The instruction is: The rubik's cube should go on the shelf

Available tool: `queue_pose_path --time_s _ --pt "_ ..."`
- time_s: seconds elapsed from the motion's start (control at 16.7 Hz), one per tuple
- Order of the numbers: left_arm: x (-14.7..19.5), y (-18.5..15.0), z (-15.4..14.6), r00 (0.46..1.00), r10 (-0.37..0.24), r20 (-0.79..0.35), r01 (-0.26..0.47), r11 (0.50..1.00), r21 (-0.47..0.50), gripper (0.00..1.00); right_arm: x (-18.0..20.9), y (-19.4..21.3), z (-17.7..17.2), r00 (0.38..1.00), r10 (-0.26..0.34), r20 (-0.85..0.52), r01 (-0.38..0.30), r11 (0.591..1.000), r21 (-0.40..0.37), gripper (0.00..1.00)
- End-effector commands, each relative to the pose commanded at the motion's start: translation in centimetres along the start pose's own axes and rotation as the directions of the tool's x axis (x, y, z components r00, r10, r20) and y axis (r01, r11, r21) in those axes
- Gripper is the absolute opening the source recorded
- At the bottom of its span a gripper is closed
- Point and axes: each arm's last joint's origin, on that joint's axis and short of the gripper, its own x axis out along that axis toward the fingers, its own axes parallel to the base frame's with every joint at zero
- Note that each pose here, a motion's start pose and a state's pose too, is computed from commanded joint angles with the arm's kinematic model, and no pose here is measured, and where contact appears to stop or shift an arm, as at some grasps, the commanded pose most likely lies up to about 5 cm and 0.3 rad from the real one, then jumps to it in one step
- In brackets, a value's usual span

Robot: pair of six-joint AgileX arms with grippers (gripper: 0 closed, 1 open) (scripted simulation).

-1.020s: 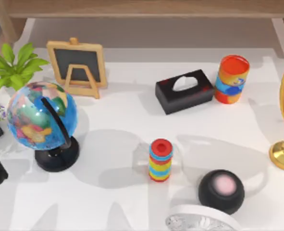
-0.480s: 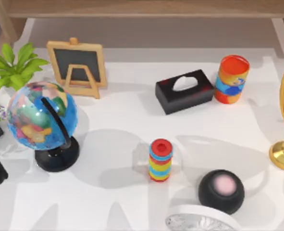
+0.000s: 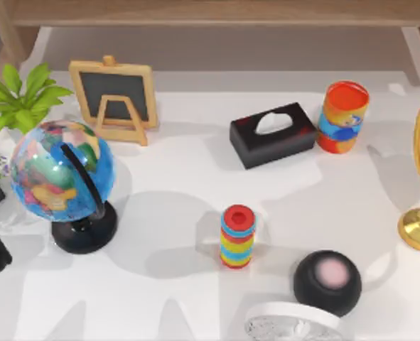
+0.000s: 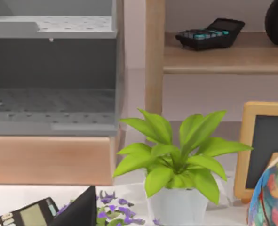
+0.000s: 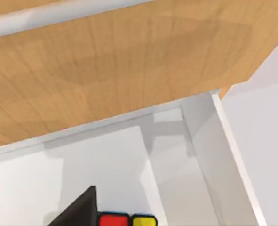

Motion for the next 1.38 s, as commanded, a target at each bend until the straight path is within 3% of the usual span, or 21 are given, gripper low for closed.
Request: queue_pose_path --time_s 0.24,0.48,0.9,1.38 --pt "0.0 0.0 0.0 1.000 0.000 0.000 0.000 1.000 0.000 1.00 3.9 2.8 -1.9 0.952 0.003 -0.306 0.019 0.997 0.071 1.00" --pt "0.0 0.0 0.0 1.000 0.000 0.000 0.000 1.000 0.000 1.00 6.9 4.8 -3.6 0.886 0.003 -0.464 0.031 0.997 0.065 1.00" --pt "0.0 0.0 0.0 1.000 0.000 0.000 0.000 1.000 0.000 1.00 7.3 4.7 -3.8 0.880 0.004 -0.475 0.032 0.997 0.066 1.00" --pt "0.0 0.0 0.0 1.000 0.000 0.000 0.000 1.000 0.000 1.00 12.8 4.9 -5.9 0.881 0.003 -0.473 0.031 0.997 0.064 1.00"
